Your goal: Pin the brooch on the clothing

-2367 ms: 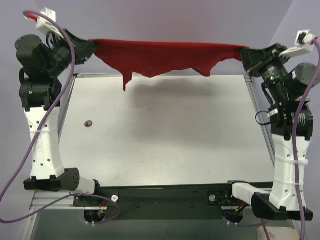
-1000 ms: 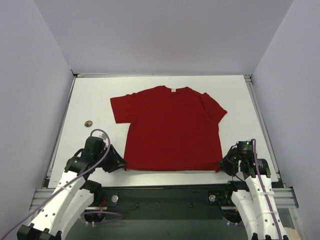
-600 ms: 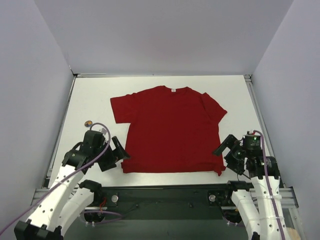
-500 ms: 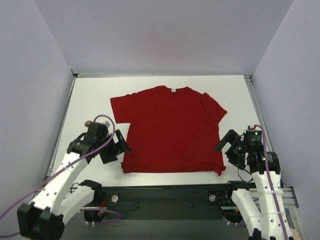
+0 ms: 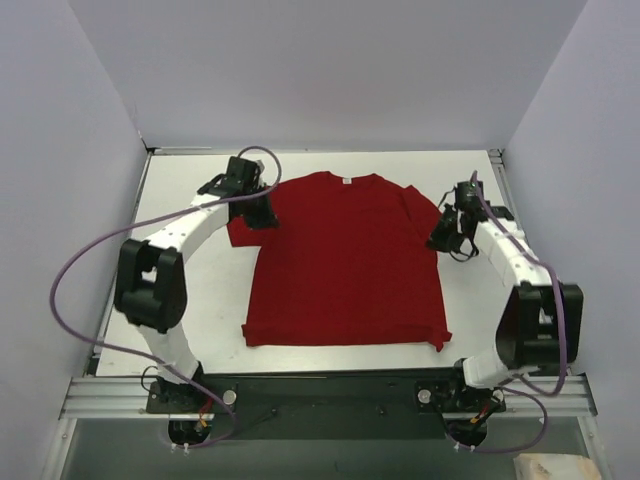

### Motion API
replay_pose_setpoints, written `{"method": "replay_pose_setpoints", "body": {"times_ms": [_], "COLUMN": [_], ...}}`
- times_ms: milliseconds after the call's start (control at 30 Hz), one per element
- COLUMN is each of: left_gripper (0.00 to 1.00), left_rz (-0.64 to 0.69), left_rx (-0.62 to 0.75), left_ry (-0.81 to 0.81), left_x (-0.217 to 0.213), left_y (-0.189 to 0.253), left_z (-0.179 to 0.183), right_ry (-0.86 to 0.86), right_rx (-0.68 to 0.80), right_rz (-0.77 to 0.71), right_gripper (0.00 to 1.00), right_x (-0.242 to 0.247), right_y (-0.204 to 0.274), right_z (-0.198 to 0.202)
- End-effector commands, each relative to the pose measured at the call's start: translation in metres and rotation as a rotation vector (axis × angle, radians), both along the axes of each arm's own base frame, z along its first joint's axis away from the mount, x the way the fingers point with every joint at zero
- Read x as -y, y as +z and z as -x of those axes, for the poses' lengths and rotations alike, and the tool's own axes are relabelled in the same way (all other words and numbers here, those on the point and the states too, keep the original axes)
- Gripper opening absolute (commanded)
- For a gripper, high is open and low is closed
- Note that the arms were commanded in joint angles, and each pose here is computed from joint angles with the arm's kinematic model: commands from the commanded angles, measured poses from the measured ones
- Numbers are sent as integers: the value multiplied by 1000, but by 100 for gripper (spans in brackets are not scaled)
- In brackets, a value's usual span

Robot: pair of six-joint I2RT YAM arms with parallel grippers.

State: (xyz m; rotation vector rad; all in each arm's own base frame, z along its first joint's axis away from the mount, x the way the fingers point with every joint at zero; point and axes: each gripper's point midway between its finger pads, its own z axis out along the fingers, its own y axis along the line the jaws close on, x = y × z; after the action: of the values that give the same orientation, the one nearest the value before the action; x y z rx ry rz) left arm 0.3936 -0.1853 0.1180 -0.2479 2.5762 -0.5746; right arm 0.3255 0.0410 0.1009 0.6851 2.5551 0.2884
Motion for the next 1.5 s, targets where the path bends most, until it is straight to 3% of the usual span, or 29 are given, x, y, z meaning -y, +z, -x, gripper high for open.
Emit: {"method": "replay_pose_setpoints", "body": {"times_ms": [0, 200, 233, 433, 567, 700, 1100, 1233, 1267, 1300, 1333, 1367, 1400, 1433, 1467], "left_gripper": [0, 0, 0, 0, 0, 0, 0, 1, 6, 20, 28, 34, 49, 56, 62], "left_rz": [-55, -63, -49, -21, 68, 82, 191, 270, 267, 258, 238, 234, 232, 218, 221], "left_rx": [119, 26, 56, -53, -92, -113, 29, 121, 164, 187, 219, 241, 263, 268, 329], "left_ry": [-24, -25, -19, 22, 100, 182, 147, 90, 68, 53, 34, 17, 6, -7, -17], "left_x": [10, 26, 29, 25, 11, -27, -27, -13, -9, -8, -8, -5, -4, -3, -4], "left_y": [8, -43, -34, -79, -96, -112, -95, -50, -23, -8, 7, 33, 47, 54, 97], "left_z": [-63, -120, -134, -162, -182, -195, -238, -246, -245, -242, -240, -227, -221, -211, -197], "right_ry": [28, 24, 22, -22, -68, -158, -195, -127, -113, -101, -94, -72, -58, -48, -32], "right_rx": [42, -72, -94, -150, -196, -208, -124, -63, -24, 5, -10, 47, 73, 36, 93], "right_rz": [43, 45, 40, 24, -32, -55, -134, -153, -142, -134, -132, -123, -119, -118, -104], "right_gripper": [0, 0, 0, 0, 0, 0, 0, 0, 0, 0, 0, 0, 0, 2, 4], "right_x": [-1, -3, -4, 0, 2, 38, 63, 56, 53, 52, 49, 44, 40, 35, 32], "right_y": [-5, -43, -48, -70, -82, -92, -84, -56, -32, -20, -19, 13, 26, 18, 49], "right_z": [-73, -129, -131, -163, -180, -192, -230, -235, -234, -234, -223, -219, -215, -197, -187]}}
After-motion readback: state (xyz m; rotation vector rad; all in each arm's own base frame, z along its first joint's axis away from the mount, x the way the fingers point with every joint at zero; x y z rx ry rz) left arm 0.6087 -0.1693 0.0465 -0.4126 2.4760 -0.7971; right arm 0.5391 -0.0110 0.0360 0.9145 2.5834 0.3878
